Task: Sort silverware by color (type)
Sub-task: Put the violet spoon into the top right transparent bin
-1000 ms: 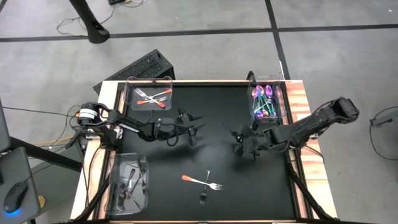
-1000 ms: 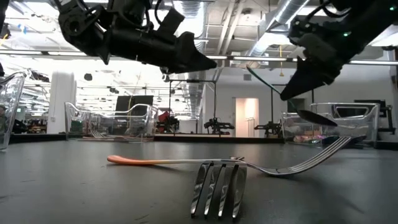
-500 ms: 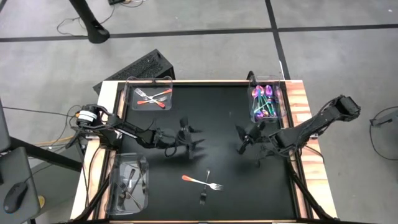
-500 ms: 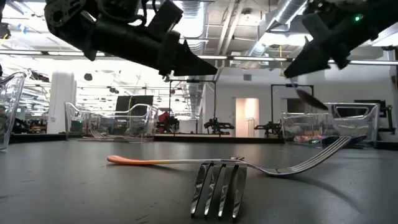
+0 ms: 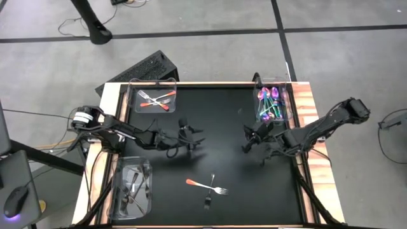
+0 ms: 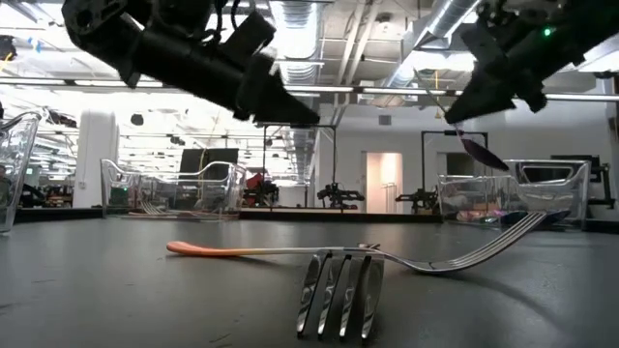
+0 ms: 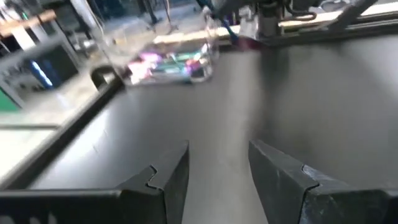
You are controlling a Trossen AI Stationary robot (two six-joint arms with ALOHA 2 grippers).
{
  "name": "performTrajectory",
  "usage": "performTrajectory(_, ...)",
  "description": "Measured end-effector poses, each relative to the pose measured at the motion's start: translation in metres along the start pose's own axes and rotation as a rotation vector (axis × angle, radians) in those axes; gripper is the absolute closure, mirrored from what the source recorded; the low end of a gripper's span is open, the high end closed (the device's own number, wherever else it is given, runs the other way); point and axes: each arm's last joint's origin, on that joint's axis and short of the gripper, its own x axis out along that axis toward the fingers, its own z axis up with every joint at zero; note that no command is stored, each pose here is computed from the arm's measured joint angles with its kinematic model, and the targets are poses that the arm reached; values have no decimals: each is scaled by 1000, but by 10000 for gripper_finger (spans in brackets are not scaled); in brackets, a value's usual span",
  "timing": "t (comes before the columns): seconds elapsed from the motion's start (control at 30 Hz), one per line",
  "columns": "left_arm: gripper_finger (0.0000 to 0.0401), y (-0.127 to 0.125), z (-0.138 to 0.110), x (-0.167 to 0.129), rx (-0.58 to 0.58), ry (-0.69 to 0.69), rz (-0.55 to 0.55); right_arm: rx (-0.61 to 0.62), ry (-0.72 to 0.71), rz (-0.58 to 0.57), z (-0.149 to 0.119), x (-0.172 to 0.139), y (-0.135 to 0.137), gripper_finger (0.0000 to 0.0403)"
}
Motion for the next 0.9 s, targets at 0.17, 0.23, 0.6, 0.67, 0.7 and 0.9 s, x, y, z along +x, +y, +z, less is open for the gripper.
performTrajectory(0.17, 246, -7, -12, -10, -60, 114, -18, 54, -49, -167, 9, -1, -30, 395)
performTrajectory(0.23, 246, -5, -14, -14, -52, 148, 0, 76, -89, -204, 17, -5, -40, 394)
performTrajectory(0.6, 246, 27, -23, -6, -56, 248, 61, 119, -234, -383, 47, -16, -84, 393)
performTrajectory(0.67, 246, 30, -24, -6, -69, 255, 80, 90, -235, -433, 46, -16, -89, 393)
performTrajectory(0.7, 246, 31, -24, -5, -69, 256, 89, 76, -242, -468, 46, -15, -92, 393)
performTrajectory(0.9, 246, 33, -22, -5, -131, 227, 151, 54, -203, -634, 46, -5, -110, 392)
